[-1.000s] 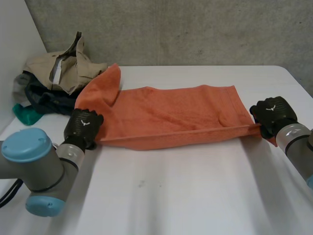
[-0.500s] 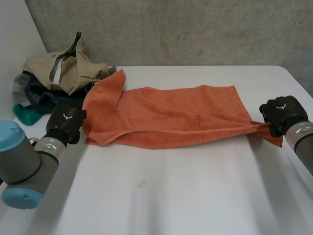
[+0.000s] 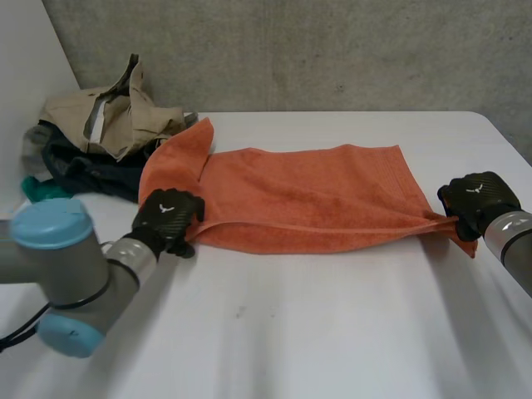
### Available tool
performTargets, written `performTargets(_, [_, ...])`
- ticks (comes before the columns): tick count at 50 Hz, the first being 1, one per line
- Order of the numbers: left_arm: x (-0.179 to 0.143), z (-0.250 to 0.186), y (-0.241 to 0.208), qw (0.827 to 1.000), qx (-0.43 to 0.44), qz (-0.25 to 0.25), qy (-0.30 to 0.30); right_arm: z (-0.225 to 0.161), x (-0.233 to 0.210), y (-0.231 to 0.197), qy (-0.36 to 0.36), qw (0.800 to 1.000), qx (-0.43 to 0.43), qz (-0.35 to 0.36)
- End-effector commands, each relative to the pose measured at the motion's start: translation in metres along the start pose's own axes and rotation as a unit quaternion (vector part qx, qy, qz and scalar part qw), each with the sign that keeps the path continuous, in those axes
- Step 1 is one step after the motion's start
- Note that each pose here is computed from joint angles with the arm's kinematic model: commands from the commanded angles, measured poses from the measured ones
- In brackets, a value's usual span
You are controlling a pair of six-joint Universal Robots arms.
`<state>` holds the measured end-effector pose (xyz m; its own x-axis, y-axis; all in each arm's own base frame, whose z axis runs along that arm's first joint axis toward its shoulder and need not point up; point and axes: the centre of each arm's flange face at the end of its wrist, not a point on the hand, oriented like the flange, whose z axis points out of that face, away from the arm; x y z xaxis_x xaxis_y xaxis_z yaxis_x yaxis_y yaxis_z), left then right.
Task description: Fold the laundry.
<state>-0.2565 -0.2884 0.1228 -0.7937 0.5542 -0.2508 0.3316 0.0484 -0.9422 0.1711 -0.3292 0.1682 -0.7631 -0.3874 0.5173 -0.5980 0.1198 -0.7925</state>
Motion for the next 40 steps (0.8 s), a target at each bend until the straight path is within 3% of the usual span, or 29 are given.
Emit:
performTargets(1, [0.001,0.032,0.013,0.999,-0.011,0.008,-0.037,0.0,0.0,0.002,-0.001,1.0,-0.004,0.001])
performTargets(15, [-0.029,0.046,0.014,0.987,-0.018,0.022,-0.16,0.002,0.007,0.003,0.009,1.0,-0.005,0.001])
performTargets(27, [-0.043,0.033,0.014,0.982,-0.034,0.06,-0.174,0.002,0.009,0.003,0.014,1.0,-0.006,-0.001])
performTargets(33, [-0.049,0.008,-0.008,0.983,-0.015,0.065,-0.174,0.0,0.01,0.002,0.011,1.0,-0.009,-0.004])
performTargets(40, [-0.043,-0.043,-0.044,0.986,0.013,0.086,-0.145,-0.032,0.024,-0.013,-0.002,0.998,-0.042,-0.047])
